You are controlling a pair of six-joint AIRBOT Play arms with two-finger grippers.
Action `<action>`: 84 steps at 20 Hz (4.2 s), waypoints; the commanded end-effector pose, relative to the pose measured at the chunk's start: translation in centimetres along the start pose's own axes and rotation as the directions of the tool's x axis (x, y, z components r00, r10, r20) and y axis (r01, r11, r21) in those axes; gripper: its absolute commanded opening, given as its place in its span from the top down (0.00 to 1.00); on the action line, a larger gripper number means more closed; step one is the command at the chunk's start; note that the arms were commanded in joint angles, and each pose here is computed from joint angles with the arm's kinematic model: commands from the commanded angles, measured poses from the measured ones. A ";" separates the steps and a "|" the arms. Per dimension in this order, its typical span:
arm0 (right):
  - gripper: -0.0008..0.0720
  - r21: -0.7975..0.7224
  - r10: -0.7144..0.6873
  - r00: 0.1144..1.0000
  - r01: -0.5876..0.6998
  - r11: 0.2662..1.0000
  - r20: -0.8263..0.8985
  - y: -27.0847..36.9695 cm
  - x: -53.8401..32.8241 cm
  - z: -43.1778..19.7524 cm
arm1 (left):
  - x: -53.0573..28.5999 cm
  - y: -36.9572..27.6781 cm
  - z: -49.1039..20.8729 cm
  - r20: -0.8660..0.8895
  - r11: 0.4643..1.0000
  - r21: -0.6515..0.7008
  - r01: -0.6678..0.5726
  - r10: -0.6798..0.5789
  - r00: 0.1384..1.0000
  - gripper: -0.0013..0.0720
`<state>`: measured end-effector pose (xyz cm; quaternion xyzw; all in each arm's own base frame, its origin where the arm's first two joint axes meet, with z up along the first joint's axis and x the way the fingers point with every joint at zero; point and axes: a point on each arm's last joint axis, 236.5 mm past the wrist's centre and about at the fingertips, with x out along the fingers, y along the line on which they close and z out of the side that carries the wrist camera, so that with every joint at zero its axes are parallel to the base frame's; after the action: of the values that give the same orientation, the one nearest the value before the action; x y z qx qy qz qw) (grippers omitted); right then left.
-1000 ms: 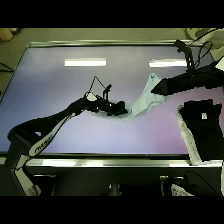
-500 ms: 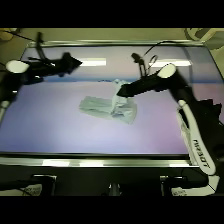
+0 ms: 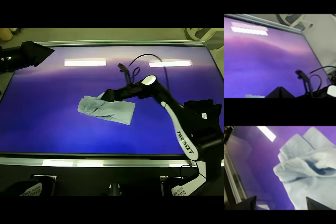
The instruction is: Fold the shirts.
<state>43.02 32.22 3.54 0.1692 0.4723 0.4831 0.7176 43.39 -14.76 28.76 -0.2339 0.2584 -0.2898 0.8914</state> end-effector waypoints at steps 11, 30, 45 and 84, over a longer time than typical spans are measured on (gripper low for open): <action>0.13 0.407 -0.233 0.952 0.296 0.864 -0.197 -13.0 -6.6 -11.9 | -0.5 0.9 -0.6 -0.024 0.998 0.044 -0.049 0.050 0.998 0.94; 0.96 0.119 -0.339 0.911 0.319 0.940 0.236 -6.4 -30.8 3.5 | -0.5 0.9 -0.6 -0.023 0.998 0.044 -0.049 0.050 0.998 0.94; 0.96 0.480 -0.742 0.665 0.625 0.615 0.085 -8.5 -53.8 -12.1 | -0.7 0.7 -0.5 -0.020 0.998 0.047 -0.048 0.049 0.999 0.94; 0.05 -0.124 -0.664 0.598 0.694 0.709 -0.449 -7.4 -31.2 -10.3 | -5.3 16.0 -17.6 -0.509 0.681 0.345 -0.645 0.714 0.481 0.06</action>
<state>37.52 -0.75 10.83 -0.1145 0.6223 0.1782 0.7536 36.40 -4.50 9.50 0.0441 0.5931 0.0132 0.8038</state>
